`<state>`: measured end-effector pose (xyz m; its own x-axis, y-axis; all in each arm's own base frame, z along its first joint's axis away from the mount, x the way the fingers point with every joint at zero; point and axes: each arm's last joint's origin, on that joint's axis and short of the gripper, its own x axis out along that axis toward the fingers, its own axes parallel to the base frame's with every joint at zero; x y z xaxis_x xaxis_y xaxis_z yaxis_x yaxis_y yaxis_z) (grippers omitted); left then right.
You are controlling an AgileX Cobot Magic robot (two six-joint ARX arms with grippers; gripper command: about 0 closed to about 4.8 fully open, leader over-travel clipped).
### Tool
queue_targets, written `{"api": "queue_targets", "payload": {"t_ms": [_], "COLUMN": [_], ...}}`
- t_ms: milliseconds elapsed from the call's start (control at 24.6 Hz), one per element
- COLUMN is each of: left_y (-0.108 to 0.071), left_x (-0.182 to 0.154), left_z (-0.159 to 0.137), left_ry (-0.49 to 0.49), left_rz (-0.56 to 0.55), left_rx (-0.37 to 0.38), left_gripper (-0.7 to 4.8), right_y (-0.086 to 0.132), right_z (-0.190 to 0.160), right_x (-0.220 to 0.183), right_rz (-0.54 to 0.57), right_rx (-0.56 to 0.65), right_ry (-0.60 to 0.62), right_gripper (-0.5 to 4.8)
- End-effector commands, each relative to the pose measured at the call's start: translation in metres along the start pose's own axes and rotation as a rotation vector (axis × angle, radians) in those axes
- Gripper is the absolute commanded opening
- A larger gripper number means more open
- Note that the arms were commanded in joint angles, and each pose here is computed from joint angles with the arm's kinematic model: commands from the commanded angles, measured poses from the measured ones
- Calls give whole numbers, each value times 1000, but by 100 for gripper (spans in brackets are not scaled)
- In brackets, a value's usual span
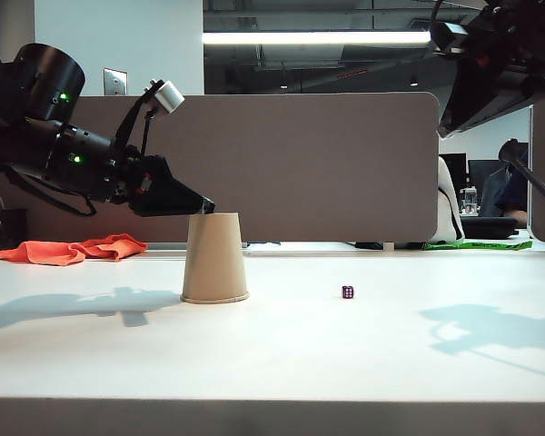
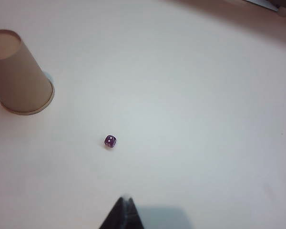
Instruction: Throw the dice onto the paper cup, compare its value with the values of the other dice on the table, place the die with the higher value on the paper cup, and take no action if both dice have the same value.
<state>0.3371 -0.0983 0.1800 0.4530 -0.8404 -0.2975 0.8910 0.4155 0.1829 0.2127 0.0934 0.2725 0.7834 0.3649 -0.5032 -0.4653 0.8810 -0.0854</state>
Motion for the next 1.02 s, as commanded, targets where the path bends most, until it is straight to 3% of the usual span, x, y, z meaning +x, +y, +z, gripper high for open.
{"api": "queue_targets", "payload": {"t_ms": [41,366,691,853,934,1016], "left_y": [-1,0,6,9,16,20], "left_x": [1,1,-3,-7,-11,-15], "left_z": [-3,0,18,23,21,18], "left_ry": [13,-10,-108,-81,-33,-10], "left_rz": [-4,-5,51,169,313,375], "left_rx": [-11,-24,-16,-11,-75,-121], "left_gripper": [47,47,48,48,48,48], "right_y": [0,0,0,0,0,0], "right_z": [2,2,2,2,2,2], "right_x": [-1,-1,-1,-1,-1,-1], "right_rz": [-3,-3,-2,-2,-2,-2], "right_rx": [-1,-1,-1,-1,-1,0], "right_ry": [-15,-15,-15,-15,-15,-14], "right_gripper": [-1,-1,-1,-1,-1,-1]}}
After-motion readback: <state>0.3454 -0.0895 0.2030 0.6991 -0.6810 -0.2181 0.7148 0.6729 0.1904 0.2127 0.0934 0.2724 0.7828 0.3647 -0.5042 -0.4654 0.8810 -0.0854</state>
